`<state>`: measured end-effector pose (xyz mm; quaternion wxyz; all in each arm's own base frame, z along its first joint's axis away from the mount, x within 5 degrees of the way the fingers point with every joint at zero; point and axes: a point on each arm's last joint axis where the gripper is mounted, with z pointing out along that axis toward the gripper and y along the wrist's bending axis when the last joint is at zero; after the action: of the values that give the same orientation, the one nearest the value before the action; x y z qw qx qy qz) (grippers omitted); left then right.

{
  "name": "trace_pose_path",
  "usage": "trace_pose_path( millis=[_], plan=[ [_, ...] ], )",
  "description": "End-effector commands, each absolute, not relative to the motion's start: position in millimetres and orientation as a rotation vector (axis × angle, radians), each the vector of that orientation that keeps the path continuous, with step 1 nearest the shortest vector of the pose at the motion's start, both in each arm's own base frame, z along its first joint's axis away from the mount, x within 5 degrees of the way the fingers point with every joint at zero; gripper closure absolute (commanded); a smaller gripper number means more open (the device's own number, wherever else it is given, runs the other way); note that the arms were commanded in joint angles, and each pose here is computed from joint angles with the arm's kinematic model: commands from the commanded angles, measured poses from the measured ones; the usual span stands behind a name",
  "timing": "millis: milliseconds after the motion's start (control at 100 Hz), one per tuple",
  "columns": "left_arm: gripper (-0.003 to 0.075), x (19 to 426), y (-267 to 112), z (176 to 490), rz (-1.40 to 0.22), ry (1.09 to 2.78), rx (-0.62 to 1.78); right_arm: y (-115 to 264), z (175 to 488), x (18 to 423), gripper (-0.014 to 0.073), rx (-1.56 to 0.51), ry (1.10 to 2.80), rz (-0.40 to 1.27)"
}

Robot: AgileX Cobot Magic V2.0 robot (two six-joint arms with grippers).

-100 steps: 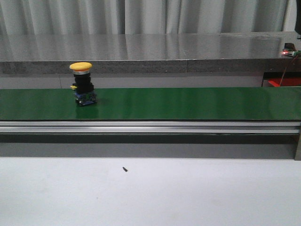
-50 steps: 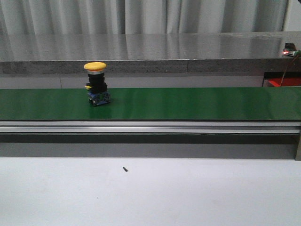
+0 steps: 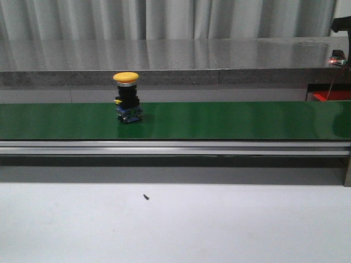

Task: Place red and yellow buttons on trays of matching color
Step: 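Carry the red button with the right gripper into the red tray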

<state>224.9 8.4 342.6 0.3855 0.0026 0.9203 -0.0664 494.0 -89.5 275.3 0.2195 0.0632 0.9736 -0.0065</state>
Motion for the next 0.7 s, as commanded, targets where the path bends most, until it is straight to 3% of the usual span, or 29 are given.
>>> trace_pose_path(
  millis=[0,290,690],
  plan=[
    [0.074,225,6,360,-0.173,2.237,-0.002,-96,303,488,0.0332,0.174,2.627,-0.04],
    [0.074,225,6,360,-0.173,2.237,-0.002,-114,266,498,0.0332,0.223,2.685,-0.039],
    [0.074,225,6,360,-0.173,2.237,-0.002,-124,247,502,0.0332,0.247,2.702,-0.042]
  ],
)
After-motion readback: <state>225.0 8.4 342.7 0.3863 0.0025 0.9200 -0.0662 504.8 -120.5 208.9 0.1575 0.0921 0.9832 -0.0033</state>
